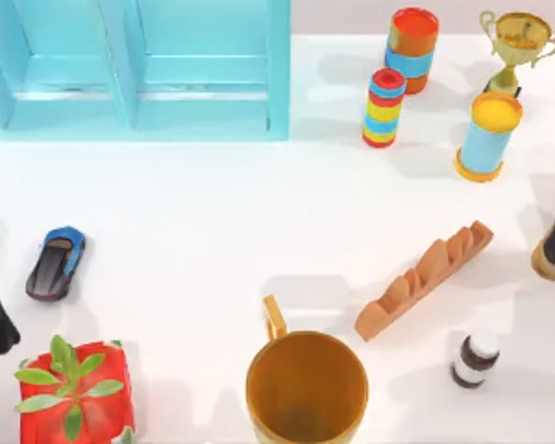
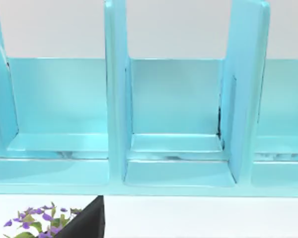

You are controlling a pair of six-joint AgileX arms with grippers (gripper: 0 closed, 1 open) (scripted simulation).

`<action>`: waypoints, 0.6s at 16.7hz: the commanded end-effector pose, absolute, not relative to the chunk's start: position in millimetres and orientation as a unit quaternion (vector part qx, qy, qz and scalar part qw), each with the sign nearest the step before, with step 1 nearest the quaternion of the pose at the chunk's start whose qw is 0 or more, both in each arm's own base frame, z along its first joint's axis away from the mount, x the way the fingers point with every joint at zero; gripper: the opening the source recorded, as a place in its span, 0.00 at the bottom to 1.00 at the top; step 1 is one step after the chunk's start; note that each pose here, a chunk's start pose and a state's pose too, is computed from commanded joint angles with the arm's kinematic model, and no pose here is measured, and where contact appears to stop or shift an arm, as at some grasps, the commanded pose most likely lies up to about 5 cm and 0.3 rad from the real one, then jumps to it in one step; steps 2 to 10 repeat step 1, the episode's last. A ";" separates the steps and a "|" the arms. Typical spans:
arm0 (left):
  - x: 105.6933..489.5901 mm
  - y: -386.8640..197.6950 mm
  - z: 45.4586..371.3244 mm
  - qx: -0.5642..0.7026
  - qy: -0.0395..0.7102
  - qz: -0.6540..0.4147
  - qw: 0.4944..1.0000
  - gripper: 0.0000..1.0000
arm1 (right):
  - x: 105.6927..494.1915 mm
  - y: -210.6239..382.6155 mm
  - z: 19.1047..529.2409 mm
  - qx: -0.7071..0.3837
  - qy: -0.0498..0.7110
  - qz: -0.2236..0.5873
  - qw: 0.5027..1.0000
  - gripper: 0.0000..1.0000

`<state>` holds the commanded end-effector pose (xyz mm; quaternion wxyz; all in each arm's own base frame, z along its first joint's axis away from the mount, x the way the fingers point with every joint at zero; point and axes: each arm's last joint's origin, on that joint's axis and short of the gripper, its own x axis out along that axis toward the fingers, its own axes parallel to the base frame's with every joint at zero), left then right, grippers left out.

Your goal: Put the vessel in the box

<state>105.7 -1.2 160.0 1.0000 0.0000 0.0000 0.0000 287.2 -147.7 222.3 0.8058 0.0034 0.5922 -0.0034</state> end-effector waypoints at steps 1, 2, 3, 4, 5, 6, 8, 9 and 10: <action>105.7 -1.2 160.0 0.000 0.000 0.000 1.000 1.00 | 287.2 -147.7 222.3 0.003 0.592 -0.003 0.806 1.00; 105.7 -1.2 160.0 0.000 0.000 0.000 1.000 1.00 | 287.2 -147.7 222.3 0.003 0.592 -0.003 0.806 1.00; 105.7 -1.2 160.0 0.000 0.000 0.000 1.000 1.00 | 287.2 -147.7 222.3 0.003 0.592 -0.003 0.806 1.00; 105.7 -1.2 160.0 0.000 0.000 0.000 1.000 1.00 | 287.2 -147.7 222.3 0.003 0.592 -0.003 0.806 1.00; 105.7 -1.2 160.0 0.000 0.000 0.000 1.000 1.00 | 287.2 -147.7 222.3 0.003 0.592 -0.003 0.806 1.00; 105.7 -1.2 160.0 0.000 0.000 0.000 1.000 1.00 | 287.2 -147.7 222.3 0.003 0.592 -0.003 0.806 1.00; 105.7 -1.2 160.0 0.000 0.000 0.000 1.000 1.00 | 287.2 -147.7 222.3 0.003 0.592 -0.003 0.806 1.00; 105.7 -1.2 160.0 0.000 0.000 0.000 1.000 1.00 | 287.2 -147.7 222.3 0.003 0.592 -0.003 0.806 1.00; 105.7 -1.2 160.0 0.000 0.000 0.000 1.000 1.00 | 287.2 -147.7 222.3 0.003 0.592 -0.003 0.806 1.00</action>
